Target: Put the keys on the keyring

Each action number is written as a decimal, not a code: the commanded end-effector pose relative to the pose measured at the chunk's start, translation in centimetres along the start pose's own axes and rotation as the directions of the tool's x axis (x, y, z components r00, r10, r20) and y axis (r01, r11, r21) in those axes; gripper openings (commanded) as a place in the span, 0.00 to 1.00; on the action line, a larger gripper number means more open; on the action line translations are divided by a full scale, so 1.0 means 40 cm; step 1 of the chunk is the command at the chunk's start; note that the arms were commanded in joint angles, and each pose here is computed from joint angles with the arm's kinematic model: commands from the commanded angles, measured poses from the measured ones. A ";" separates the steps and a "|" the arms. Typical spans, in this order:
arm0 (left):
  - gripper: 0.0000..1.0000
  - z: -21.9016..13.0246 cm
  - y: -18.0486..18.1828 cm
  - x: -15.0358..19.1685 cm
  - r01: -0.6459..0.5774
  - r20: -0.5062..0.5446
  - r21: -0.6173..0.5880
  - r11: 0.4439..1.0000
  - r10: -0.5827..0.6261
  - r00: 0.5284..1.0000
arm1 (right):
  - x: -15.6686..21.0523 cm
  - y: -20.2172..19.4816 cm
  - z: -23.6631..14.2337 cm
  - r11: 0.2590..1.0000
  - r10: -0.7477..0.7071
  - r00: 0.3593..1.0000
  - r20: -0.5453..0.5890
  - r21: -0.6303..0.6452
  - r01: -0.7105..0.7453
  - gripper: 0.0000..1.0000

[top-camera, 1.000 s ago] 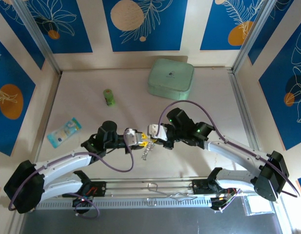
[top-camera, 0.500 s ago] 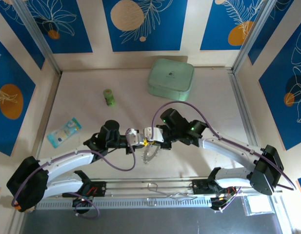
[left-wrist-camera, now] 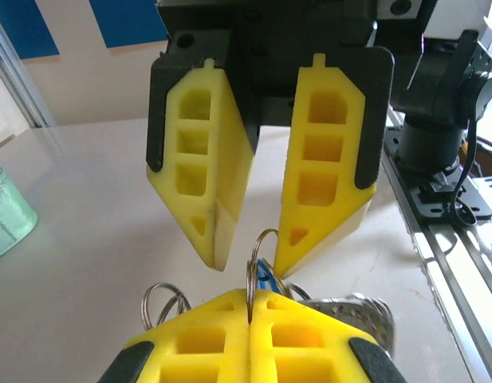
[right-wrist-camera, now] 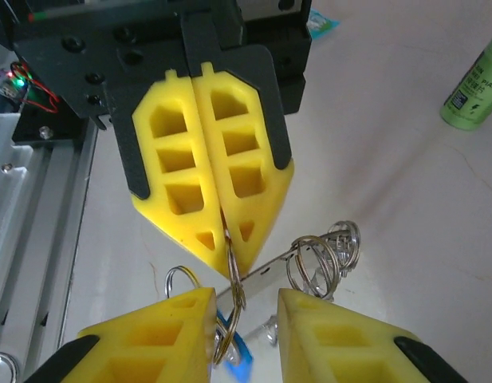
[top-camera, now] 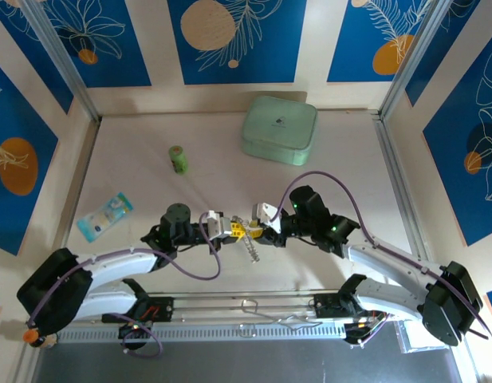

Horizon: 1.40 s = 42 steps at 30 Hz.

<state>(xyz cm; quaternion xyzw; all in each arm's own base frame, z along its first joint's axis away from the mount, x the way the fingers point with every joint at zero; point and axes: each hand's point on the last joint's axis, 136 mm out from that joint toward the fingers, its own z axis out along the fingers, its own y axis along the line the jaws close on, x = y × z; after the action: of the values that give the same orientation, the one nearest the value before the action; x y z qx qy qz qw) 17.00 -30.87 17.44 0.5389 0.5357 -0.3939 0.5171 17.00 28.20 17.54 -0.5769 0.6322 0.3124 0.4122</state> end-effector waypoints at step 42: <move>0.00 -0.017 -0.021 -0.055 -0.105 -0.018 0.047 0.993 0.106 0.994 | -0.027 0.012 -0.024 1.000 -0.004 0.999 -0.051 -0.018 0.004 0.29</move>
<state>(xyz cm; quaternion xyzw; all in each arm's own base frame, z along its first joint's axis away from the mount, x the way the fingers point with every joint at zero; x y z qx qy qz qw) 16.27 -30.44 17.59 0.5927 0.5345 -0.3578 0.4848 16.75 27.89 18.51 -0.6101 0.6354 0.2718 0.3874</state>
